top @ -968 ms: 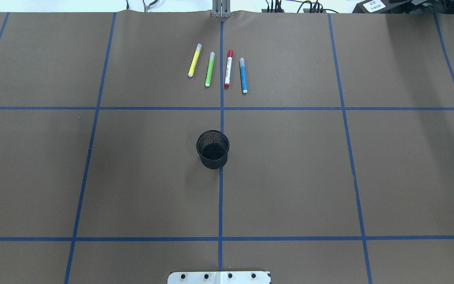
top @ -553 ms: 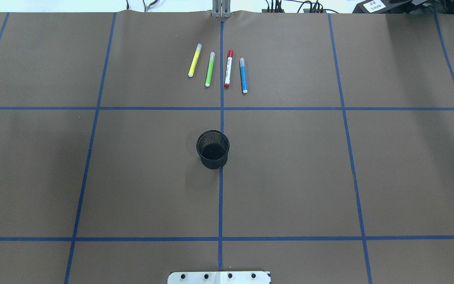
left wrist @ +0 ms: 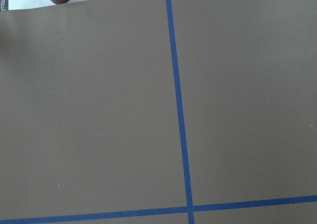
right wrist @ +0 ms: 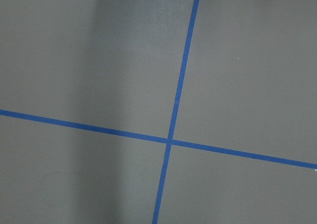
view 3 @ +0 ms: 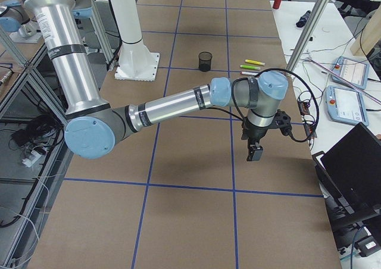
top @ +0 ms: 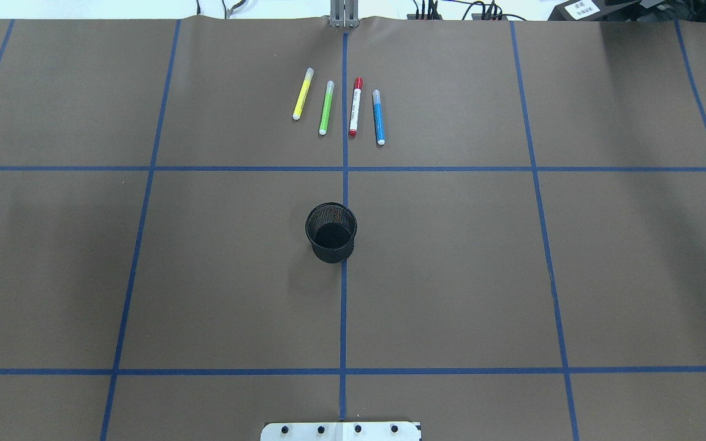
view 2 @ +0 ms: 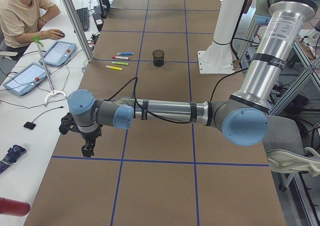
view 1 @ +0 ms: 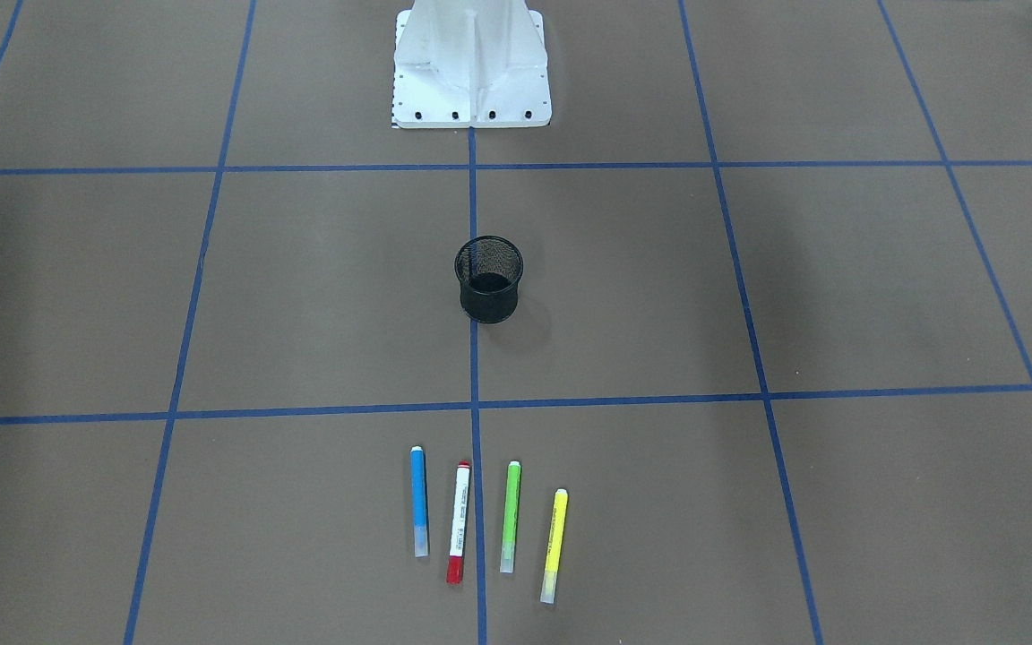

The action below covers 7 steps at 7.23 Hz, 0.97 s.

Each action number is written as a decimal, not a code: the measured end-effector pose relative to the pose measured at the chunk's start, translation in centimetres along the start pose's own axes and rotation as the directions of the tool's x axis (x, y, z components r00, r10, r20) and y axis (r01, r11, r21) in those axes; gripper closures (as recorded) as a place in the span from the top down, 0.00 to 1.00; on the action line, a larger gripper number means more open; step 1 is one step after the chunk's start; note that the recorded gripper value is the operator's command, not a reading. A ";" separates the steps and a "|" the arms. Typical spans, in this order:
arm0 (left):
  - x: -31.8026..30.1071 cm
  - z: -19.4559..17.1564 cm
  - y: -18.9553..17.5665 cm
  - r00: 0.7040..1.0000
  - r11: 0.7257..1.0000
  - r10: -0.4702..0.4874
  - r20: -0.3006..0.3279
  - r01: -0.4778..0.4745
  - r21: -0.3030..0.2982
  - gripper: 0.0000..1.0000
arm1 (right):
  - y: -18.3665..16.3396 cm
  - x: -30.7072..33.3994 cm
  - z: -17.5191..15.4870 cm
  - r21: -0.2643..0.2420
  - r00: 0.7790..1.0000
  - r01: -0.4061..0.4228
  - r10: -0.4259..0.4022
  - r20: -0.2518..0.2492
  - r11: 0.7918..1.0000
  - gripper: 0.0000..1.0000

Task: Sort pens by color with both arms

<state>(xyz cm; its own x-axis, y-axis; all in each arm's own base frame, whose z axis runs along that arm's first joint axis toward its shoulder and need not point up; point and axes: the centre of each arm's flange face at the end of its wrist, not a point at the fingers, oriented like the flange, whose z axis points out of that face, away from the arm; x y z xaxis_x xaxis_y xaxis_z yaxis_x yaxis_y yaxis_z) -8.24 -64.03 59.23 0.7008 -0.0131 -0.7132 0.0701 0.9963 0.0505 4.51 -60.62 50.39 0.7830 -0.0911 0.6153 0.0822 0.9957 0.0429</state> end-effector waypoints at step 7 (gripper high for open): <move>0.9 -0.6 4.8 0.996 0.996 0.083 -0.009 -0.083 0.032 1.00 | -0.6 -2.4 1.1 -0.006 1.000 0.000 0.000 0.001 1.000 1.00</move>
<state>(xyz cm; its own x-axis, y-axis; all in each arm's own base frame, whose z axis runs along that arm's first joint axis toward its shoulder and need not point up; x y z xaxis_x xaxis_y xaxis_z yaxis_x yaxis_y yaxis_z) -7.68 -59.17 58.39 0.6978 0.0707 -0.7128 0.0346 0.9906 0.1321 1.90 -61.02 49.70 0.7822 -0.0914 0.6163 0.0865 0.9955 0.0380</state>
